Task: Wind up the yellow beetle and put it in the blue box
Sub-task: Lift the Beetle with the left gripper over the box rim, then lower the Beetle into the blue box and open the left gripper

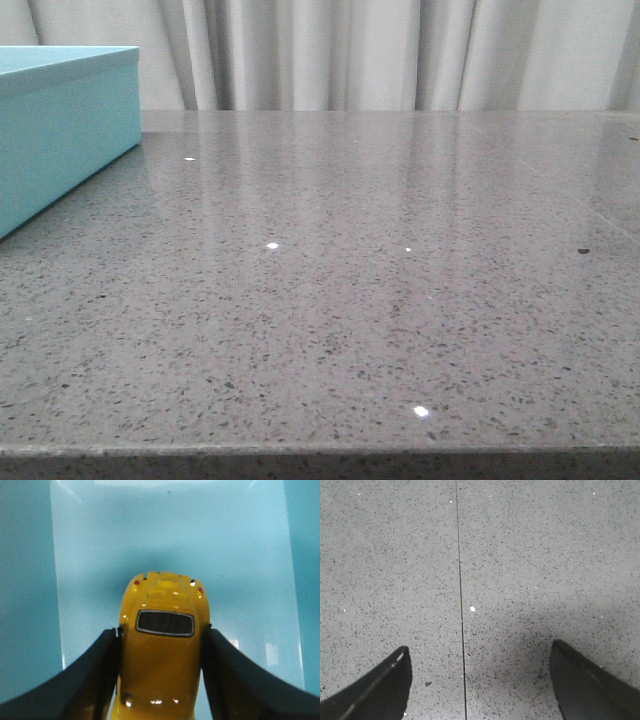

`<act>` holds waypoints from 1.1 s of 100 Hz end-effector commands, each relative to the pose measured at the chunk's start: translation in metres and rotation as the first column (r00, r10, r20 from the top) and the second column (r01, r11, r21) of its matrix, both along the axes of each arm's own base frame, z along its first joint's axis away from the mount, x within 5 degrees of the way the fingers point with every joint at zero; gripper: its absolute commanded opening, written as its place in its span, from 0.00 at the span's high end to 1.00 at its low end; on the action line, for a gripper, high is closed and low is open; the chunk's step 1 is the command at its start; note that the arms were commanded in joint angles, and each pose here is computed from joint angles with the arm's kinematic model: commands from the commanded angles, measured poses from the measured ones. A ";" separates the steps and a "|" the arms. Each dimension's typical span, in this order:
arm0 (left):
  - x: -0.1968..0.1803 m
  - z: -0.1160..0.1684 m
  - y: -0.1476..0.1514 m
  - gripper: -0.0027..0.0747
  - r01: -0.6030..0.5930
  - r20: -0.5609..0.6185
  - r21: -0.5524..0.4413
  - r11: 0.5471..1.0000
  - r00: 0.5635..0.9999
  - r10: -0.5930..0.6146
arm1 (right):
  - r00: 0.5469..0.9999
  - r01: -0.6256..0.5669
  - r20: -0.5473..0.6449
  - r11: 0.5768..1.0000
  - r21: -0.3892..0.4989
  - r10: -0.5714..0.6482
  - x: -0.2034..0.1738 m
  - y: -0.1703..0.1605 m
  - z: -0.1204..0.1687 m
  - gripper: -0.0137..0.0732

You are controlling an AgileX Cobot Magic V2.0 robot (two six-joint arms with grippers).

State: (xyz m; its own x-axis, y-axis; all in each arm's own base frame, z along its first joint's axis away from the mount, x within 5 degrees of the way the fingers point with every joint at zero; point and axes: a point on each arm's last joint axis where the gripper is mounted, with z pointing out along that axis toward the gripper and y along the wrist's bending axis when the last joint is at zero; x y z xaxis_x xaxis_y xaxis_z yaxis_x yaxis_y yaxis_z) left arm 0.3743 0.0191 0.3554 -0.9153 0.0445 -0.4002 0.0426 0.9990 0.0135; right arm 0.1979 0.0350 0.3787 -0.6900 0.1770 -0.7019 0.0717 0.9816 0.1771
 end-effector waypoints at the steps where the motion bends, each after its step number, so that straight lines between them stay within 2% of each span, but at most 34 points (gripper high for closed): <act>1: -0.007 0.016 0.001 0.84 -0.023 0.093 -0.007 1.000 0.995 0.024 | 0.994 -0.010 0.108 1.000 0.005 0.009 -0.001 -0.001 0.016 0.19; 26: -0.002 -0.007 0.002 0.84 -0.089 0.113 -0.043 0.995 0.989 0.093 | 0.993 -0.011 0.113 1.000 0.006 0.010 -0.001 0.000 0.017 0.19; 48: -0.001 -0.014 0.002 0.84 -0.093 0.099 -0.046 0.995 0.990 0.097 | 0.993 -0.011 0.114 1.000 0.007 0.010 -0.001 0.000 0.017 0.19; 79: 0.010 -0.038 0.001 0.83 -0.097 0.021 -0.064 0.993 0.995 0.098 | 0.993 -0.012 0.119 1.000 0.007 0.011 0.000 0.000 0.017 0.19; 86: 0.012 -0.042 0.000 0.78 -0.098 0.011 -0.071 0.993 0.995 0.099 | 0.993 -0.012 0.119 1.000 0.007 0.011 0.000 0.000 0.017 0.19; 103: 0.013 -0.040 0.000 0.47 -0.097 0.020 -0.074 0.993 0.995 0.099 | 0.993 -0.011 0.118 1.000 0.007 0.010 -0.001 0.000 0.017 0.19; 110: 0.013 -0.036 0.000 0.40 -0.096 0.033 -0.074 0.993 0.995 0.099 | 0.993 -0.011 0.118 1.000 0.007 0.010 -0.001 0.000 0.017 0.19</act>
State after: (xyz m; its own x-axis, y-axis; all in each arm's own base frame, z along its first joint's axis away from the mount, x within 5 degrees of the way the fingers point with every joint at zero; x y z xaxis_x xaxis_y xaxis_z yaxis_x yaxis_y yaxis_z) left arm 0.3913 0.0203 0.2852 -0.9458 -0.0612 -0.3191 -0.0497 0.9978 -0.0439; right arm 0.1986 0.0352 0.3794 -0.6832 0.1777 -0.7082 0.0689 0.9813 0.1797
